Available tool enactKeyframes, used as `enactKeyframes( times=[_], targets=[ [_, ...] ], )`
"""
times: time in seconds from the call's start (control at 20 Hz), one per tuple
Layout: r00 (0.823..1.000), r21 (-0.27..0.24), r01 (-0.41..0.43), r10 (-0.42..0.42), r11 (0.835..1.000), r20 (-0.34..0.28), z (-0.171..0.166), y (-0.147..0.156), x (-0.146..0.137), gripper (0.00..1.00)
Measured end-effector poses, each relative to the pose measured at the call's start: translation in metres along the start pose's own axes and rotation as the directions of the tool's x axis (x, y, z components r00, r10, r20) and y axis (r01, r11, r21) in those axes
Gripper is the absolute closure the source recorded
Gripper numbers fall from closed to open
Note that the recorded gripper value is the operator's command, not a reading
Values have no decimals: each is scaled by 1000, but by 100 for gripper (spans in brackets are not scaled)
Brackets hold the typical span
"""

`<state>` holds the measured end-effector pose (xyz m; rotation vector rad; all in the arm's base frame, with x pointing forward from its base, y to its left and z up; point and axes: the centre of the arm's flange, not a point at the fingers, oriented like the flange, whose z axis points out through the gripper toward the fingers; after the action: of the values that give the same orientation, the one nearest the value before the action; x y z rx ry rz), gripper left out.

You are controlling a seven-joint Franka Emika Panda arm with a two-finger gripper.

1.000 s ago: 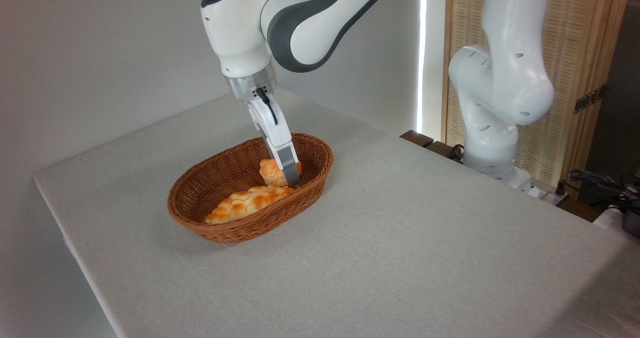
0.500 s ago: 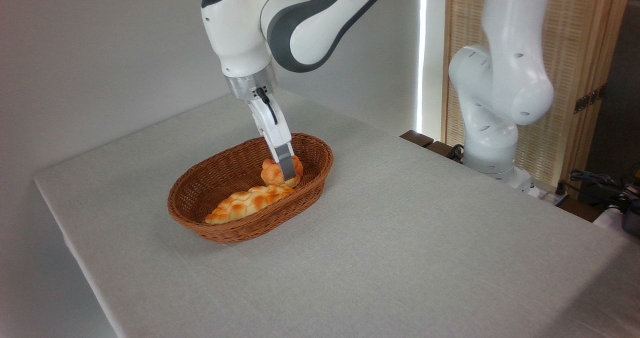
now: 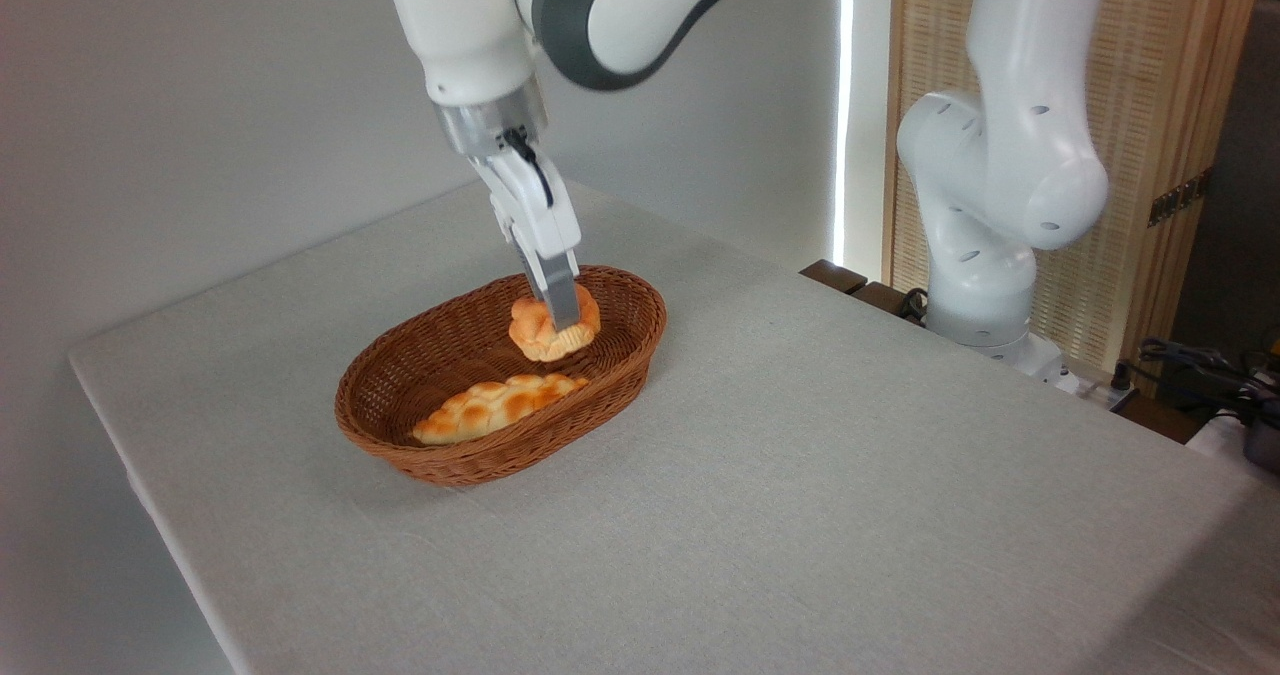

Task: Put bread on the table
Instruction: 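Carry the held roll out of the basket and lower it onto the table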

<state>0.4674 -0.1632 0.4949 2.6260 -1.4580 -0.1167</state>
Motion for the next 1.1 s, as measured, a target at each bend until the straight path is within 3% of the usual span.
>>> enactKeyframes(
  times=[0.15, 0.35, 0.55, 0.75, 0.8, 0.85, 0.9, 0.95, 1.0, 1.1],
  targets=[
    [999, 46, 31, -30, 998, -22, -40, -19, -14, 75],
    [998, 161, 37, -44, 986, 40, -59, -42, -32, 71],
    [991, 215, 63, -86, 975, 102, -42, -79, -48, 71],
    [987, 259, 121, -144, 958, 72, -16, -132, -61, 67],
    [986, 271, 132, -153, 953, 59, -14, -141, -63, 63],
    [987, 284, 137, -156, 949, 46, -12, -147, -64, 43],
    [987, 299, 140, -156, 944, 31, -12, -152, -63, 12],
    [988, 315, 140, -153, 939, 16, -12, -156, -62, 9],
    [989, 326, 140, -150, 935, 6, -11, -158, -60, 1],
    [989, 334, 133, -145, 933, 13, -4, -162, -57, 0]
  ],
)
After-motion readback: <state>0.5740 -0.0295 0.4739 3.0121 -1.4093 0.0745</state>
